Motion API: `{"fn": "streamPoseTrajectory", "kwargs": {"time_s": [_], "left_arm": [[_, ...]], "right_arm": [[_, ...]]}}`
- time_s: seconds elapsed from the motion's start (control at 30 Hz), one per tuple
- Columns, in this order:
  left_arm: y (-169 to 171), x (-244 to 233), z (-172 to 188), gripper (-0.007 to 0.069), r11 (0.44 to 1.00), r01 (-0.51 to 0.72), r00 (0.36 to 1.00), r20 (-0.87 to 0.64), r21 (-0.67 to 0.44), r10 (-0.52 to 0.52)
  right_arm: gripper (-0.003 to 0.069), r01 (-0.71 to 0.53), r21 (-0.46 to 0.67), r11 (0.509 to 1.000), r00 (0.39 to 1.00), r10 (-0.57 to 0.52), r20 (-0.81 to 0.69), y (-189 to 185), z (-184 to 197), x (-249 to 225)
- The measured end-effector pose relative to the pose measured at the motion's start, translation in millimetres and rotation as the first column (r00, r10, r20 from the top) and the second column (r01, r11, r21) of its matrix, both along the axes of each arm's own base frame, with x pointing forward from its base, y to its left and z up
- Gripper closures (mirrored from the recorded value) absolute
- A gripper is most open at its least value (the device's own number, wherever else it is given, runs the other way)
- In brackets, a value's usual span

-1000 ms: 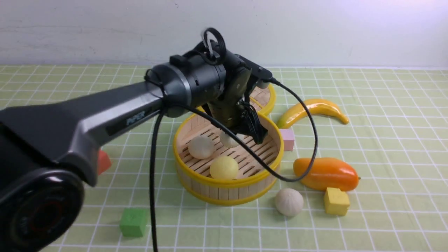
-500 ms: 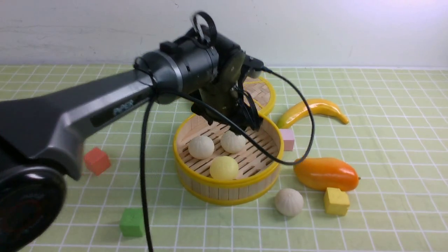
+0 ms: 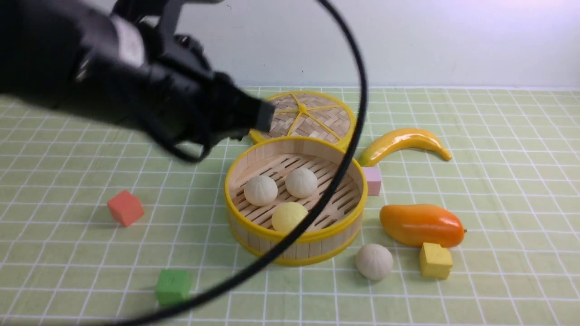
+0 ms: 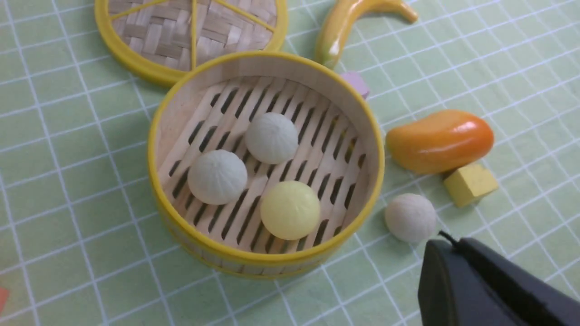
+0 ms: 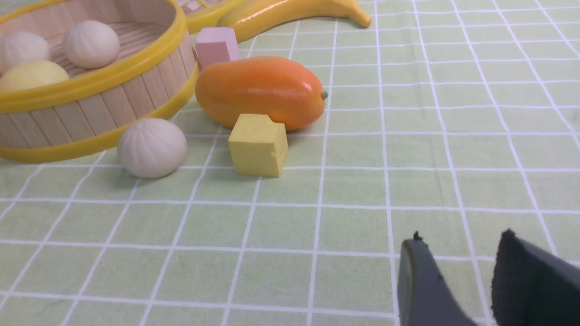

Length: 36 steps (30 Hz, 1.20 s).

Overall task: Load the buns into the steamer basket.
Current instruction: Use the right arm to grab a steamed stuffed bun

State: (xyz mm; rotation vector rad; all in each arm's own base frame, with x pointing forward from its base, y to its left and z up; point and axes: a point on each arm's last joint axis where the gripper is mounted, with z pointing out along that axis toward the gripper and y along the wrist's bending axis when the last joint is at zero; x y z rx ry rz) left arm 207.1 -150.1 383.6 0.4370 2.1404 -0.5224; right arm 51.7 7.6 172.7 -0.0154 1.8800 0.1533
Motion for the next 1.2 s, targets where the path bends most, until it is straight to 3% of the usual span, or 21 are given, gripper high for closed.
{"fn": "streamPoseTrajectory", "kwargs": {"time_s": [0.33, 0.47, 0.53, 0.6, 0.63, 0.67, 0.73, 0.8, 0.9, 1.0, 1.13, 1.17, 1.2], "left_arm": [[71, -96, -84, 0.0638, 0.961, -0.008, 0.959, 0.271, -0.276, 0.086], [84, -114, -101, 0.0638, 0.951, 0.001, 0.944, 0.314, -0.309, 0.101], [90, -122, -112, 0.0638, 0.949, 0.003, 0.941, 0.322, -0.317, 0.104], [92, -125, -120, 0.0638, 0.950, 0.002, 0.943, 0.318, -0.313, 0.103], [92, -125, -122, 0.0638, 0.950, 0.001, 0.944, 0.315, -0.311, 0.102], [92, -126, -125, 0.0638, 0.951, -0.002, 0.946, 0.308, -0.309, 0.102], [92, -126, -126, 0.0638, 0.951, -0.002, 0.946, 0.308, -0.309, 0.102], [92, -126, -126, 0.0638, 0.950, -0.002, 0.946, 0.309, -0.311, 0.103], [92, -126, -125, 0.0638, 0.949, -0.001, 0.943, 0.315, -0.316, 0.106], [92, -126, -125, 0.0638, 0.949, -0.001, 0.943, 0.315, -0.316, 0.106], [92, -125, -125, 0.0638, 0.948, 0.000, 0.942, 0.319, -0.319, 0.107], [92, -125, -125, 0.0638, 0.948, 0.000, 0.942, 0.319, -0.319, 0.107], [92, -125, -125, 0.0638, 0.948, 0.000, 0.942, 0.319, -0.319, 0.107]], "right_arm": [[0.0420, 0.001, 0.007, 1.000, 1.000, -0.001, 0.016, 0, 1, 1], [0.0420, 0.021, 0.204, 0.979, 0.996, -0.038, 0.081, 2, 7, 3], [0.0420, 0.029, 0.439, 0.898, 0.986, -0.098, 0.135, 2, 17, 4], [0.0420, 0.025, 0.598, 0.801, 0.975, -0.152, 0.163, 1, 24, 5], [0.0420, 0.024, 0.611, 0.791, 0.974, -0.157, 0.165, 1, 25, 5], [0.0420, 0.010, 0.711, 0.703, 0.969, -0.182, 0.166, 0, 33, 4], [0.0420, -0.005, 0.736, 0.677, 0.974, -0.163, 0.157, 2, 40, 2], [0.0420, -0.028, 0.708, 0.706, 0.995, -0.050, 0.089, 11, 68, 2], [0.0420, -0.043, 0.556, 0.830, 0.993, 0.095, -0.065, 22, 110, 12], [0.0420, -0.049, 0.340, 0.939, 0.909, 0.183, -0.374, 30, 134, 45], [0.0420, -0.073, 0.178, 0.981, 0.746, 0.172, -0.643, 34, 143, 96], [0.0420, -0.083, 0.166, 0.983, 0.738, 0.173, -0.652, 34, 145, 99], [0.0420, -0.121, 0.138, 0.983, 0.682, 0.183, -0.708, 39, 145, 119]]}}
